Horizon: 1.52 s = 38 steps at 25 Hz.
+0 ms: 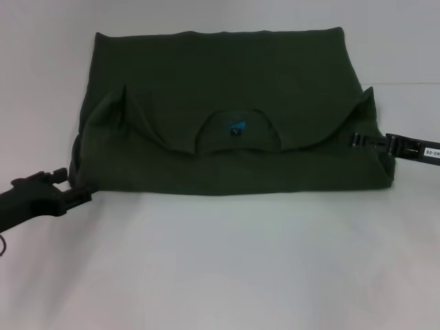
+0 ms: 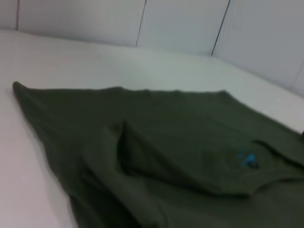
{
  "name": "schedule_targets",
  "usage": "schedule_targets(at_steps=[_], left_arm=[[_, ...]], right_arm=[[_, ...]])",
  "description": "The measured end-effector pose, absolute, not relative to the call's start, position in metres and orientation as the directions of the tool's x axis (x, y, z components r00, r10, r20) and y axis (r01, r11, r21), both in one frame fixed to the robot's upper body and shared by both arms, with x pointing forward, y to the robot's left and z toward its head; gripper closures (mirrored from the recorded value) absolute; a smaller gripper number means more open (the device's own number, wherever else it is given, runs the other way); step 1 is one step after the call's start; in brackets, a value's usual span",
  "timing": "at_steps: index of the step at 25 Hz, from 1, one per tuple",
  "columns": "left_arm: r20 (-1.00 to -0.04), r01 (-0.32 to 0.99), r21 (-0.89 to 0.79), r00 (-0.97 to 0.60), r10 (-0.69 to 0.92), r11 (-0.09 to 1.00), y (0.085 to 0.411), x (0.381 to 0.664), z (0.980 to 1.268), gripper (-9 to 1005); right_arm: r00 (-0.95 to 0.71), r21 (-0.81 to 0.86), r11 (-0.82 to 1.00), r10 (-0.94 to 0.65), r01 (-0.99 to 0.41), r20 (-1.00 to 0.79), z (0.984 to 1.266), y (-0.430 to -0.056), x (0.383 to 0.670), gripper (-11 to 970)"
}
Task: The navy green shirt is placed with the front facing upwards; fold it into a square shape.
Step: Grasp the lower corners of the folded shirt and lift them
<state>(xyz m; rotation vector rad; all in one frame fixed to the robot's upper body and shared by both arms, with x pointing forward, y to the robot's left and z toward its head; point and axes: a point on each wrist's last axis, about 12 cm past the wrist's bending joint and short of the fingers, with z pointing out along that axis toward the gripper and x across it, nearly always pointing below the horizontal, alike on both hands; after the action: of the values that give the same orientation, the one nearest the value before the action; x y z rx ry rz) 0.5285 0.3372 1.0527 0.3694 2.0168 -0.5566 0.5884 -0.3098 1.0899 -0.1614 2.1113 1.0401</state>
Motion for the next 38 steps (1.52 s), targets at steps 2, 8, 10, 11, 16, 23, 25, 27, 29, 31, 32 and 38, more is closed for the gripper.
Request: schedule_targets(at_steps=[2, 8, 10, 11, 16, 23, 25, 27, 29, 31, 32, 38], left_arm=[[-0.871, 0.467, -0.204, -0.488, 0.059, 0.861, 0.334, 0.533, 1.049, 241], [-0.858, 0.439, -0.13, -0.5, 0.121, 0.889, 0.327, 0.546, 1.041, 241], [-0.855, 0.435, -0.11, -0.5, 0.138, 0.894, 0.325, 0.549, 1.041, 241], [-0.854, 0.436, -0.104, -0.5, 0.145, 0.894, 0.324, 0.551, 1.041, 240], [-0.848, 0.457, -0.072, -0.497, 0.187, 0.886, 0.317, 0.557, 1.041, 240], [-0.843, 0.492, -0.059, -0.49, 0.22, 0.869, 0.308, 0.56, 1.041, 240], [-0.844, 0.496, -0.057, -0.488, 0.224, 0.866, 0.307, 0.561, 1.042, 245], [-0.844, 0.498, -0.056, -0.487, 0.225, 0.866, 0.308, 0.561, 1.042, 250], [-0.844, 0.498, -0.056, -0.487, 0.225, 0.866, 0.308, 0.561, 1.043, 254], [-0.844, 0.494, -0.056, -0.488, 0.224, 0.868, 0.308, 0.561, 1.043, 259], [-0.844, 0.493, -0.055, -0.488, 0.223, 0.869, 0.308, 0.561, 1.043, 301], [-0.842, 0.493, -0.042, -0.486, 0.234, 0.869, 0.31, 0.562, 1.044, 549]], right_arm=[[-0.7, 0.629, 0.658, 0.212, -0.413, -0.682, 1.089, -0.309, 0.588, 193], [-0.699, 0.635, 0.656, 0.222, -0.408, -0.679, 1.089, -0.309, 0.588, 192], [-0.699, 0.636, 0.656, 0.225, -0.406, -0.678, 1.089, -0.309, 0.588, 192], [-0.699, 0.637, 0.656, 0.227, -0.405, -0.678, 1.089, -0.309, 0.588, 192], [-0.701, 0.641, 0.656, 0.232, -0.399, -0.674, 1.088, -0.308, 0.588, 194], [-0.705, 0.645, 0.657, 0.238, -0.39, -0.668, 1.085, -0.309, 0.585, 198], [-0.705, 0.645, 0.658, 0.238, -0.389, -0.668, 1.084, -0.309, 0.584, 199], [-0.705, 0.644, 0.659, 0.238, -0.388, -0.668, 1.083, -0.31, 0.583, 200], [-0.705, 0.644, 0.659, 0.238, -0.387, -0.668, 1.083, -0.31, 0.583, 201], [-0.706, 0.645, 0.659, 0.239, -0.387, -0.667, 1.082, -0.31, 0.582, 201], [-0.705, 0.646, 0.658, 0.24, -0.387, -0.667, 1.082, -0.31, 0.582, 201], [-0.701, 0.647, 0.658, 0.246, -0.386, -0.669, 1.083, -0.311, 0.582, 201]])
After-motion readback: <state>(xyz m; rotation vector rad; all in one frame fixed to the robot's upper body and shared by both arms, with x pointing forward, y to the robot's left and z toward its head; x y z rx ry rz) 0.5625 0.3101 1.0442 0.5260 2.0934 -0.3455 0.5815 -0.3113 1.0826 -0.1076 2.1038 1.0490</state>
